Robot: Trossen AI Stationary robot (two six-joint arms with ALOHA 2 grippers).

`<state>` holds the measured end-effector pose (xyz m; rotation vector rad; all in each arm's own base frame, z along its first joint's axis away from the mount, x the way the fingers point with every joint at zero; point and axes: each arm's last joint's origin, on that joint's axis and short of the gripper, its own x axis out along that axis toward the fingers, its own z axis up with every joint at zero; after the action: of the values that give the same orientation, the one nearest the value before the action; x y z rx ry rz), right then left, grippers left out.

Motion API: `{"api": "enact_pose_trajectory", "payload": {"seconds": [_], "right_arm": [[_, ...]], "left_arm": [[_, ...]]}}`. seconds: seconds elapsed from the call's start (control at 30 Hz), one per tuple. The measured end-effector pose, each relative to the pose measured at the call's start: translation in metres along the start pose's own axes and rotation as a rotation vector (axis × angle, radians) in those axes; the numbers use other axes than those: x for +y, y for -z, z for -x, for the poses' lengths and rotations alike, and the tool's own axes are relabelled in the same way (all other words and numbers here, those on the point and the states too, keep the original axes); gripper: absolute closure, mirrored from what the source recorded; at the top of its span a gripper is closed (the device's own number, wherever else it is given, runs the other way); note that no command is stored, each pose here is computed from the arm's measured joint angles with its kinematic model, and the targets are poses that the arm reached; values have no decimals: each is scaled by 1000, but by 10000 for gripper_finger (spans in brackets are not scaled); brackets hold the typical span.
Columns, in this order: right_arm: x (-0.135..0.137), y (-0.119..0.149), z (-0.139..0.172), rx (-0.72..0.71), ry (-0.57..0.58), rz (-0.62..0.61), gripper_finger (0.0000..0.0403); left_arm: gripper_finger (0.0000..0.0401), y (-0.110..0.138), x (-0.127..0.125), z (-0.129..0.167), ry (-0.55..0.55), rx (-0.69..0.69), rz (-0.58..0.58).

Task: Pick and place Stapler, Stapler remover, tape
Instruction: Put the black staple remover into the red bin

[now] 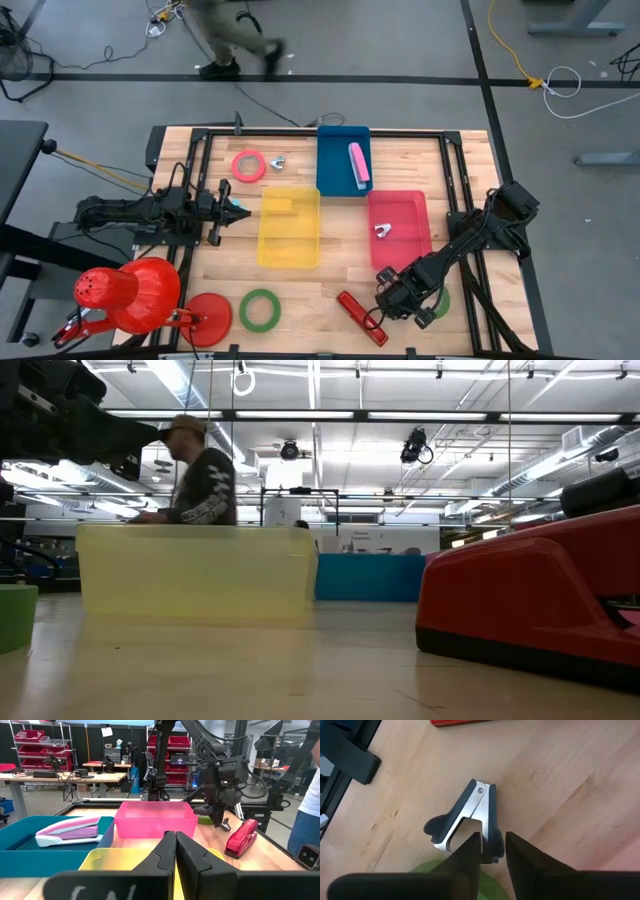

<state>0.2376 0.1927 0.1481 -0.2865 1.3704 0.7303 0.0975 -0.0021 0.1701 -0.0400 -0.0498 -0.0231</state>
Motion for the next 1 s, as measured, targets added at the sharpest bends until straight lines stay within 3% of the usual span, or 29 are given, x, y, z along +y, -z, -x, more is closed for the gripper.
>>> {"api": "enact_pose_trajectory", "payload": {"seconds": [0.5, 1.0], "right_arm": [[0, 0, 0, 0, -2, 0, 349], [4, 1, 18, -42, -2, 5, 353]], "left_arm": [[385, 0, 0, 0, 0, 1, 0], [385, 0, 0, 0, 0, 2, 0]]}}
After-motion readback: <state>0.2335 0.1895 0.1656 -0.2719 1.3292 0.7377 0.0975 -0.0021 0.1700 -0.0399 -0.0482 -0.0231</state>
